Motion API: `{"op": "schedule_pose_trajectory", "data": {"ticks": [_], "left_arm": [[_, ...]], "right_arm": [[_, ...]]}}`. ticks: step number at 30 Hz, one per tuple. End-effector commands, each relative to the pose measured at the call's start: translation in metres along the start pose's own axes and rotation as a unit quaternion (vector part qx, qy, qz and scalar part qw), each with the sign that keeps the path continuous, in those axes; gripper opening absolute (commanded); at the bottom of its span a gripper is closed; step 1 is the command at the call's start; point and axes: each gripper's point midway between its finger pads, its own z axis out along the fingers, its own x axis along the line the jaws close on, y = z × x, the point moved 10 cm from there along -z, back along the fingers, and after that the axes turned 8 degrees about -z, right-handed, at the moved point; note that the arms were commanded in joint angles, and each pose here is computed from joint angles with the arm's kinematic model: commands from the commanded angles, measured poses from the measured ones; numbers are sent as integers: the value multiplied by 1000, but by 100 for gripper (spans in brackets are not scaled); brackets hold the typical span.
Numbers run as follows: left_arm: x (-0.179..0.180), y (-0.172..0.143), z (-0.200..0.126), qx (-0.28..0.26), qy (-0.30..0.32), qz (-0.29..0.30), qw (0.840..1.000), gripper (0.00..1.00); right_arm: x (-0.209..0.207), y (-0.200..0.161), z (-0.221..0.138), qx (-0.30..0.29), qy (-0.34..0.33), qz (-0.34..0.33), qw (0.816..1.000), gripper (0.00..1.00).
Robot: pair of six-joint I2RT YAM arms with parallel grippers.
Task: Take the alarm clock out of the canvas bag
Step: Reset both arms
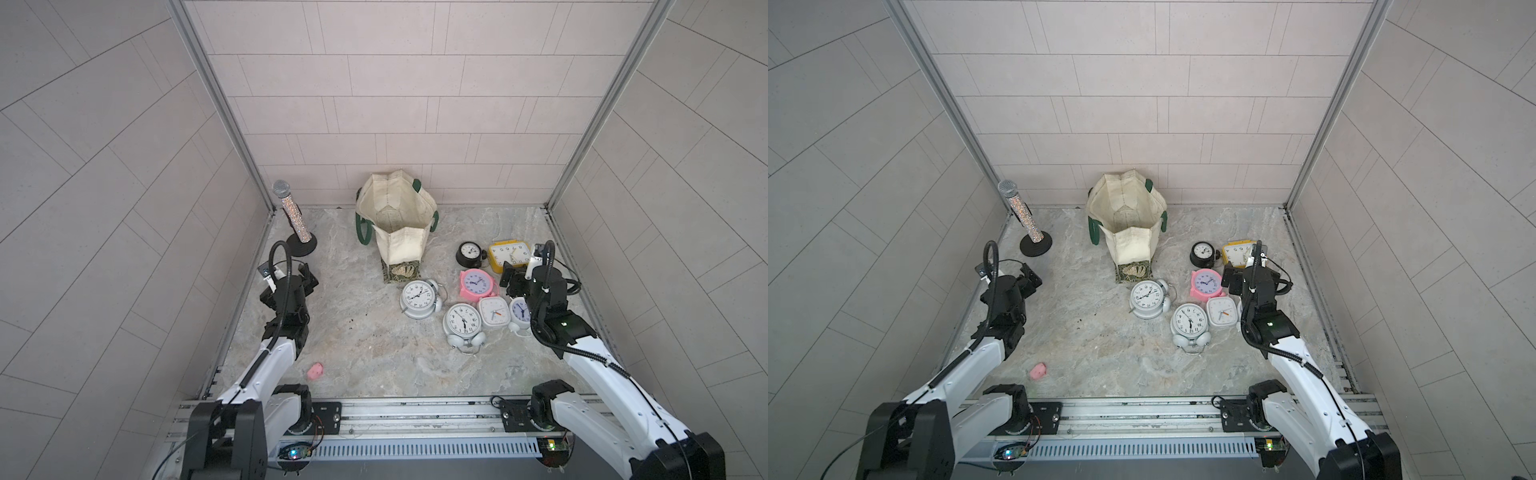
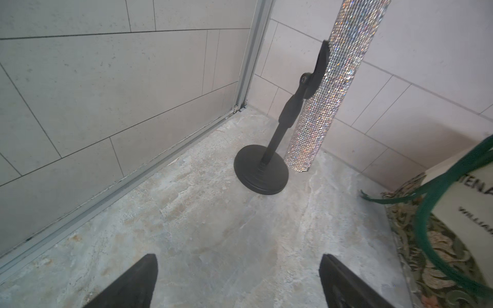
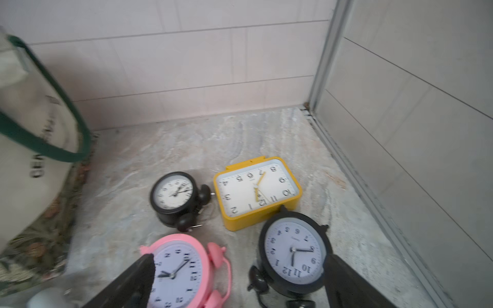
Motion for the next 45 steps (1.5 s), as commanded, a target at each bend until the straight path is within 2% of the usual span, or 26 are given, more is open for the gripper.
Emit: {"op": "schedule_pose_trajectory", "data": {"ticks": [1, 5, 12, 19, 24, 26, 29, 31, 38, 40, 45], "left_arm": [[-1, -1, 13, -31, 17, 37, 999, 100], [-7, -1, 24, 12, 26, 66, 997, 100], [-1, -25, 35, 24, 11, 104, 994, 100], [-4, -30, 33, 2, -45, 120, 992, 100], [7, -42, 35, -16, -31, 110, 993, 100], [6, -48, 37, -33, -58, 114, 991, 100], [-2, -59, 47, 8, -102, 146, 984, 100], [-3, -59, 48, -3, -105, 142, 984, 100], [0, -63, 48, 19, -93, 153, 984, 100], [-8, -57, 53, 9, -109, 152, 982, 100], [-25, -60, 59, 60, -160, 190, 967, 100]], "right_arm": [[-10, -8, 23, -17, -39, 2, 999, 100], [-7, -23, 49, -8, -42, -25, 999, 99], [-4, -51, 64, -38, -45, -49, 997, 100], [4, -68, 69, -69, -16, -88, 994, 100], [7, -77, 74, -75, -10, -99, 992, 100], [5, -85, 74, -99, -24, -83, 991, 100], [7, -95, 77, -115, -13, -83, 990, 100], [7, -94, 78, -96, -13, -86, 992, 99], [8, -81, 100, -39, -45, -89, 994, 99], [8, -82, 100, -32, -46, -88, 995, 100], [8, -82, 101, -31, -47, -92, 994, 99]]}}
